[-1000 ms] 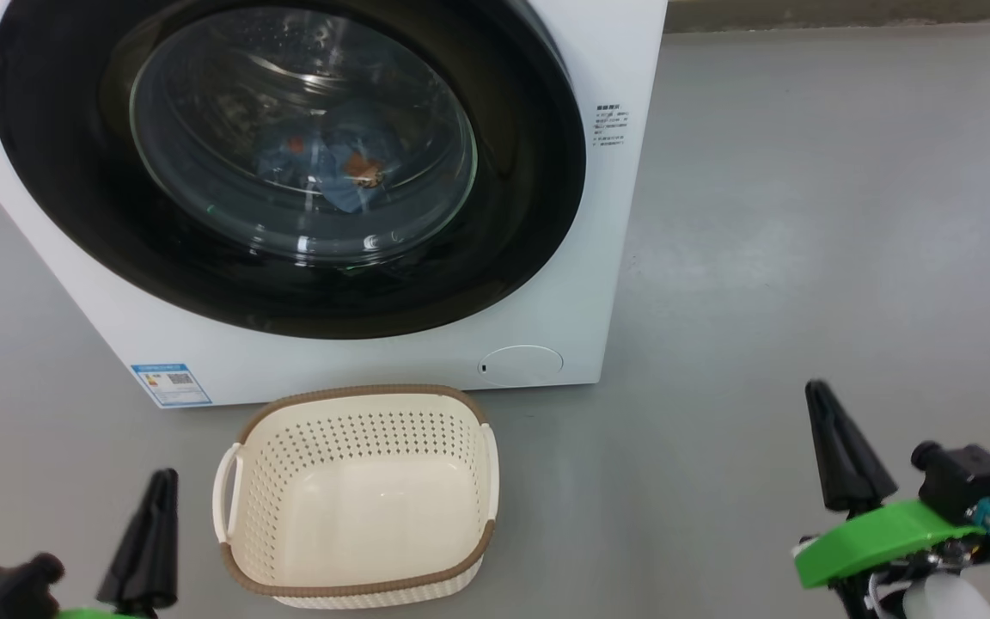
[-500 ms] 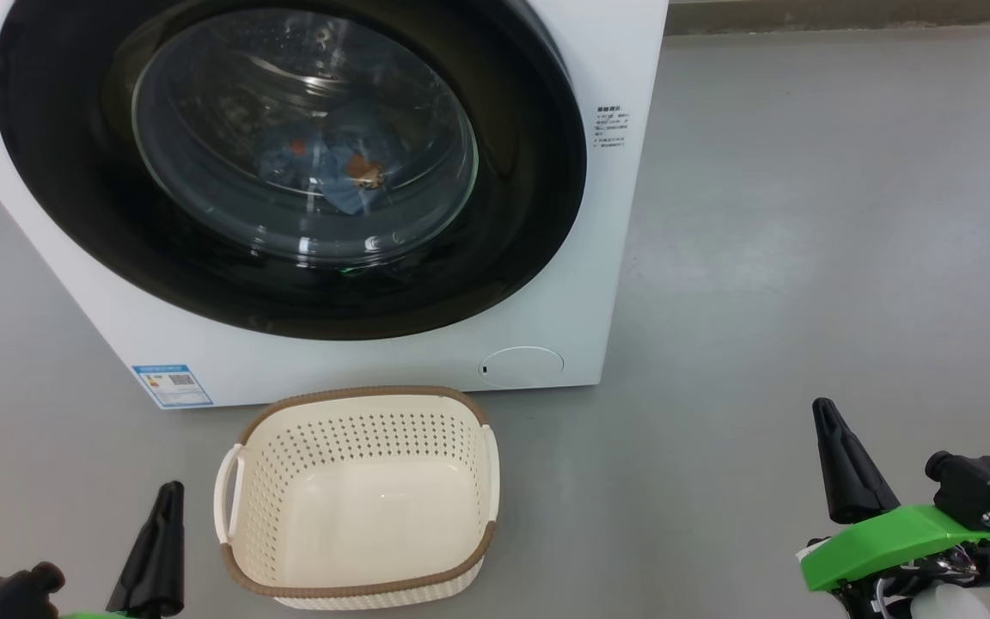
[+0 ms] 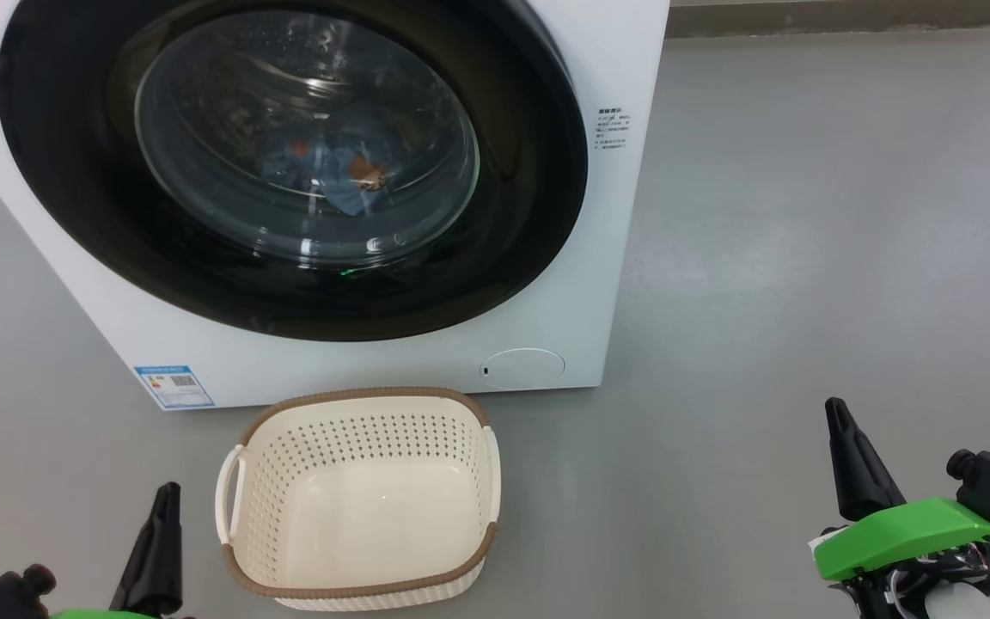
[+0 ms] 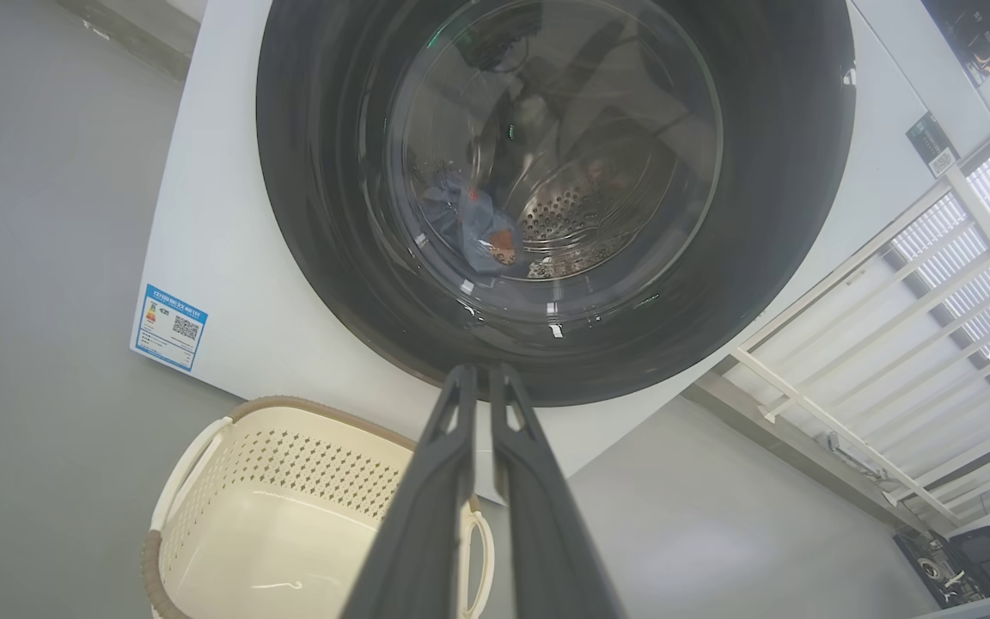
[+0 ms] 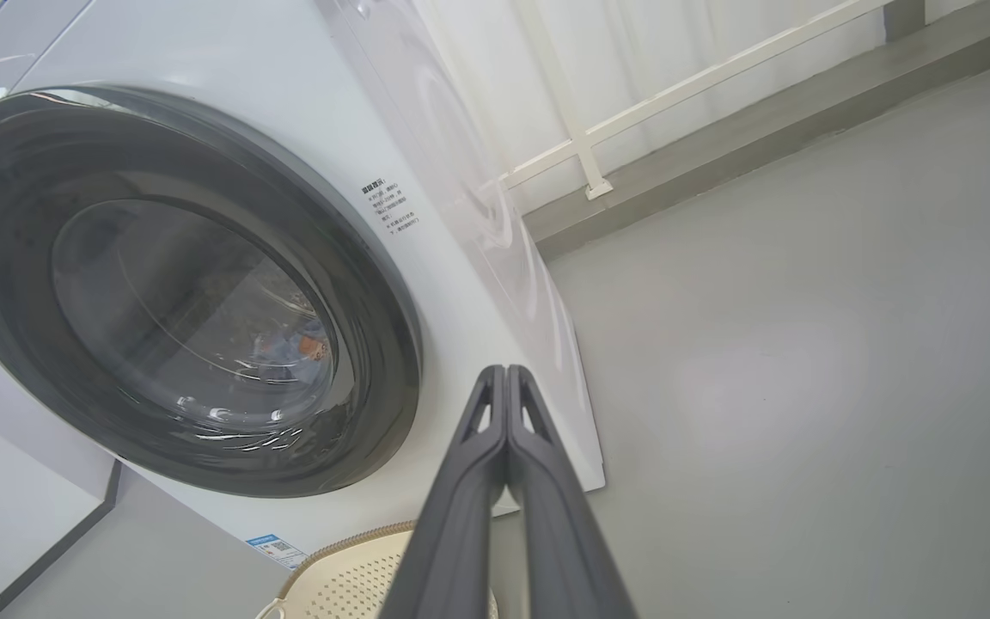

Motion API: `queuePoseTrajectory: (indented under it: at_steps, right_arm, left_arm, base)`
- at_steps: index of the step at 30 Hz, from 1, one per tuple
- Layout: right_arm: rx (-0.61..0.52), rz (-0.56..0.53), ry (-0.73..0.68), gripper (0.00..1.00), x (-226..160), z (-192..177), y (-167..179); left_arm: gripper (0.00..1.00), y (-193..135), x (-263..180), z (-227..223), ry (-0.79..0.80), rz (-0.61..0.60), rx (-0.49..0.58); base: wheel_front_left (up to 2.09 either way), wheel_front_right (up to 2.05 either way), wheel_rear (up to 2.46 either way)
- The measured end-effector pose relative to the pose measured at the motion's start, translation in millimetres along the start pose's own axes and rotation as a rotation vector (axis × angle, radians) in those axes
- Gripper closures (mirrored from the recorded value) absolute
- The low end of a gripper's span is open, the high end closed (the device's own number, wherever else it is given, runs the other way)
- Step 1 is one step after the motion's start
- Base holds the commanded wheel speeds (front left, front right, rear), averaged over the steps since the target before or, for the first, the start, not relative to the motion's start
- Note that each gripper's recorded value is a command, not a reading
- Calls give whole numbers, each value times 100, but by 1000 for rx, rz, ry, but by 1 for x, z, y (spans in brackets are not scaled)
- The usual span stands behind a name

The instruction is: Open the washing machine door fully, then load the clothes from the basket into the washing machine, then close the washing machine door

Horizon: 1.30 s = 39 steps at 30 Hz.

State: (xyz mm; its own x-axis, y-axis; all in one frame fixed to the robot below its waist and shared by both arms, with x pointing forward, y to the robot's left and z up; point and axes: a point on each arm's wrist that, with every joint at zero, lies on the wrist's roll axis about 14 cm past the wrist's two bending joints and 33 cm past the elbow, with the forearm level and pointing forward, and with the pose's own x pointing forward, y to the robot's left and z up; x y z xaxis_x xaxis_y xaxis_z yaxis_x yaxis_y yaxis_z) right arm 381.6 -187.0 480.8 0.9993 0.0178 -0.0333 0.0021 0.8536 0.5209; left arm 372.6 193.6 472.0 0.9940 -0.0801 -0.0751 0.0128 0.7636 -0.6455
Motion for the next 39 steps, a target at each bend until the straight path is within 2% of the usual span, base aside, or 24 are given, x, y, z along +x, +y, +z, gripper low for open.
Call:
queuePoseTrajectory:
  at_steps: [39]
  right_arm:
    - [396, -63, 2, 100, 1, 5, -10]
  left_arm:
    - [100, 4, 0, 0, -13, 58, -333]
  base:
    - [0, 0, 0]
